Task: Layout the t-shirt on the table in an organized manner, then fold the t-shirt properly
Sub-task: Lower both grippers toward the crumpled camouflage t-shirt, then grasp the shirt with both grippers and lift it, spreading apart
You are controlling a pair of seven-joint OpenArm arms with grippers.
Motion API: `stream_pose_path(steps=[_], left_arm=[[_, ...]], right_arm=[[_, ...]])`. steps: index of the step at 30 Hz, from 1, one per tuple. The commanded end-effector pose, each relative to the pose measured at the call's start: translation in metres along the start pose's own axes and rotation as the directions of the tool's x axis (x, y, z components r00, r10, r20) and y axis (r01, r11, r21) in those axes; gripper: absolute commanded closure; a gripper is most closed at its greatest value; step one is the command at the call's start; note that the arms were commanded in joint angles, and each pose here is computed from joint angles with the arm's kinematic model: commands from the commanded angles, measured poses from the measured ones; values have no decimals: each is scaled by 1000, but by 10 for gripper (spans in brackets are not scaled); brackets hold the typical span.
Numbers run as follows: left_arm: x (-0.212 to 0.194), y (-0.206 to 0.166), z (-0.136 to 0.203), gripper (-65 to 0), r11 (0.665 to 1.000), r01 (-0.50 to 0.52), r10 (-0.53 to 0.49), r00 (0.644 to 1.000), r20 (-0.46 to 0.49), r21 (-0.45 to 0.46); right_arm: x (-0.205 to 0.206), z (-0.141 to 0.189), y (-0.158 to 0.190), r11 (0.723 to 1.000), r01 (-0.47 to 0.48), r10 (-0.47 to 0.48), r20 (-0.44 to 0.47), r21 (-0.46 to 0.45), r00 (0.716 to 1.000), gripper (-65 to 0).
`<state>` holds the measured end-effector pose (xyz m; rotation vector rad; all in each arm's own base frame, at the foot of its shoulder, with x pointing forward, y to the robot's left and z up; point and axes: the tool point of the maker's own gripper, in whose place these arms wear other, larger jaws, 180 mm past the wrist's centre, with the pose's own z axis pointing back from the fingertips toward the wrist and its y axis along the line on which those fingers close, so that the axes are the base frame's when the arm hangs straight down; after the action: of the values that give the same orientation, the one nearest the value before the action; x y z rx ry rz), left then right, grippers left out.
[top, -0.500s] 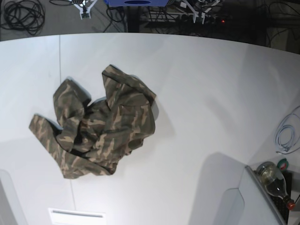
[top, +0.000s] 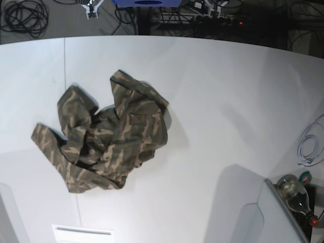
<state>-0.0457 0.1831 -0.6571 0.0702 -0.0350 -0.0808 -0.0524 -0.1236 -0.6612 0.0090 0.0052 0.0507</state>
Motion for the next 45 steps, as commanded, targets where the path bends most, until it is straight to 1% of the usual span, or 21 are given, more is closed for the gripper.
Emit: stream_pose_path(steps=[1, 3, 7, 9, 12, 14, 17, 22, 24, 27, 28, 29, 32, 33, 36, 38, 40, 41, 42, 44, 45], left_arm=[[-6, 9, 1, 0, 1000, 0, 0, 1000, -7, 17], [-6, 11, 3, 0, 1000, -1, 0, 1000, 18, 20], [-16, 27, 20, 0, 999, 30, -35, 991, 129, 42], [-28, 38, 32, 0, 997, 50, -58, 988, 145, 57], [-32, 44, 51, 0, 995, 73, -83, 980, 181, 66], [-32, 49, 69, 0, 992, 101, -114, 972, 207, 72], [-20, 46, 101, 0, 988, 138, -152, 947, 284, 68], [38, 41, 168, 0, 986, 141, -165, 857, 488, 86], [69, 45, 195, 0, 985, 129, -170, 803, 571, 111], [114, 49, 227, 0, 984, 113, -178, 725, 666, 140], [138, 47, 239, 0, 983, 107, -180, 690, 701, 147], [157, 47, 248, 0, 983, 100, -180, 672, 718, 153], [211, 46, 265, 0, 985, 64, -163, 642, 749, 160], [226, 45, 265, 0, 987, 48, -148, 647, 748, 153], [267, 42, 261, 0, 989, 34, -128, 672, 730, 143], [290, 32, 262, 0, 993, 31, -107, 679, 727, 118], [310, 21, 269, 0, 996, 23, -82, 669, 738, 89], [316, 16, 271, -25, 997, 26, -76, 670, 739, 79], [323, 9, 275, -109, 997, 34, -75, 663, 745, 70], [329, -3, 275, -214, 996, 66, -88, 657, 748, 59], [330, -8, 273, -219, 995, 81, -96, 658, 747, 56]], right_arm=[[-11, 1, -3, 1000, 7, -7, -13, -15, 1000, 0], [-24, 3, -2, 1000, 7, -7, -20, -14, 1000, 0], [-56, 18, 0, 1000, 6, -6, -34, -14, 999, 0], [-65, 32, 0, 1000, 7, -8, -45, -17, 999, 0], [-62, 58, -9, 999, 1, -2, -18, -36, 1000, 0], [-59, 80, -23, 997, 38, -38, -5, -69, 999, 0], [-46, 110, -37, 993, 64, -57, 66, -102, 996, 0], [4, 169, -58, 985, 85, -47, 240, -151, 970, 0], [32, 191, -66, 981, 96, -36, 326, -169, 945, 0], [90, 224, -75, 975, 117, -13, 482, -187, 876, 0], [113, 236, -75, 975, 121, -2, 537, -187, 843, 0], [137, 246, -74, 976, 125, 6, 593, -180, 805, 0], [203, 272, -74, 976, 147, 16, 720, -163, 694, -2], [224, 278, -71, 977, 148, 14, 743, -151, 670, -5], [280, 293, -52, 988, 118, 4, 766, -104, 643, -96], [314, 309, -37, 993, 84, 12, 786, -81, 618, -200], [342, 321, -25, 996, 54, 24, 807, -69, 590, -300], [354, 326, -22, 997, 47, 27, 816, -67, 577, -345], [364, 327, -19, 997, 37, 32, 818, -65, 575, -392], [378, 320, -13, 998, 19, 41, 807, -64, 589, -455], [385, 317, -12, 998, 16, 44, 803, -66, 594, -462]])
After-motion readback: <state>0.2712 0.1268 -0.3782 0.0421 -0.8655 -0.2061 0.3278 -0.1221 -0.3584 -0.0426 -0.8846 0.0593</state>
